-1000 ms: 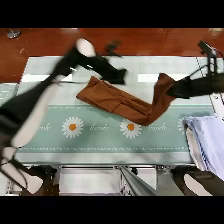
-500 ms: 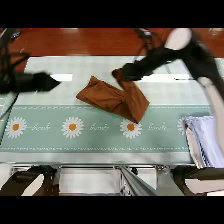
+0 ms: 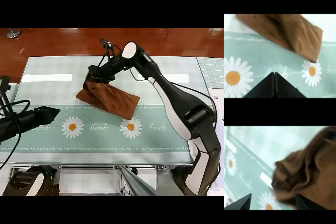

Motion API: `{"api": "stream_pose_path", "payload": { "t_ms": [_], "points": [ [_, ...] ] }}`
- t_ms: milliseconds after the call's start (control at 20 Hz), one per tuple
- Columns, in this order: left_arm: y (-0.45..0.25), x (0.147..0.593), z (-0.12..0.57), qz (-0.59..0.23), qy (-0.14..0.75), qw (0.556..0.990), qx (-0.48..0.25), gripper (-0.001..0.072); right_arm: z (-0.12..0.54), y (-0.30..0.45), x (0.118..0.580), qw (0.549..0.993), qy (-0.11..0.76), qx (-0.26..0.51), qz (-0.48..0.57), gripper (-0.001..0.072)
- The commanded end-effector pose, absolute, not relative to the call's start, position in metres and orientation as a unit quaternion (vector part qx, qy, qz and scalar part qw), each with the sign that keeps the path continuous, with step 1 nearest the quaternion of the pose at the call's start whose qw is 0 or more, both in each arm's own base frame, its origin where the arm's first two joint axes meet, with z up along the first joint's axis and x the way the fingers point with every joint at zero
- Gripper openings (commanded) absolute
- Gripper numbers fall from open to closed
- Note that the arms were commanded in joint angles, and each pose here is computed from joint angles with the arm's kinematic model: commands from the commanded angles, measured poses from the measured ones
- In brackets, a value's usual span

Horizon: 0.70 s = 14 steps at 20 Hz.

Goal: Fold the shirts.

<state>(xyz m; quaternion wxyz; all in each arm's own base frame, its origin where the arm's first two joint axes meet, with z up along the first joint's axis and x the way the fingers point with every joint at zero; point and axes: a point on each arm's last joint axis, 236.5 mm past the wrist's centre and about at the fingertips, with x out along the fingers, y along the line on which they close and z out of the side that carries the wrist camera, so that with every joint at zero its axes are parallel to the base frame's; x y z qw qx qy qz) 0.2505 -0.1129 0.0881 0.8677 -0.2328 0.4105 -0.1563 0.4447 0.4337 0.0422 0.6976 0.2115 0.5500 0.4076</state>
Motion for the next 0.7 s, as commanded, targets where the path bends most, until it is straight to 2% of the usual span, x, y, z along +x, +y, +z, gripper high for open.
{"api": "stream_pose_path", "payload": {
  "t_ms": [0, 150, 250, 300, 400, 500, 650],
  "points": [
    [-0.11, 0.257, 0.075, -0.142, 0.406, 0.867, -0.252, 0.0026, 0.061, 0.439, 0.466, 0.694, 0.508, 0.262, 0.437, 0.0628],
    [-0.11, 0.258, 0.068, -0.139, 0.416, 0.862, -0.253, 0.0026, 0.098, 0.355, 0.481, 0.69, 0.519, 0.261, 0.432, 0.0627],
    [-0.11, 0.258, 0.068, -0.139, 0.417, 0.862, -0.253, 0.0026, 0.116, 0.271, 0.464, 0.683, 0.549, 0.21, 0.434, 0.0626],
    [-0.11, 0.258, 0.068, -0.139, 0.417, 0.862, -0.253, 0.0026, 0.113, 0.224, 0.451, 0.687, 0.576, 0.173, 0.408, 0.0626],
    [-0.11, 0.26, 0.069, -0.138, 0.412, 0.864, -0.254, 0.0026, 0.089, 0.129, 0.434, 0.724, 0.618, 0.135, 0.276, 0.0626],
    [-0.108, 0.263, 0.07, -0.135, 0.407, 0.866, -0.256, 0.0026, 0.059, 0.085, 0.411, 0.756, 0.601, 0.189, 0.178, 0.0626],
    [-0.108, 0.267, 0.067, -0.132, 0.41, 0.865, -0.258, 0.0026, -0.006, 0.093, 0.366, 0.748, 0.573, 0.319, 0.1, 0.0626]
  ]
}}
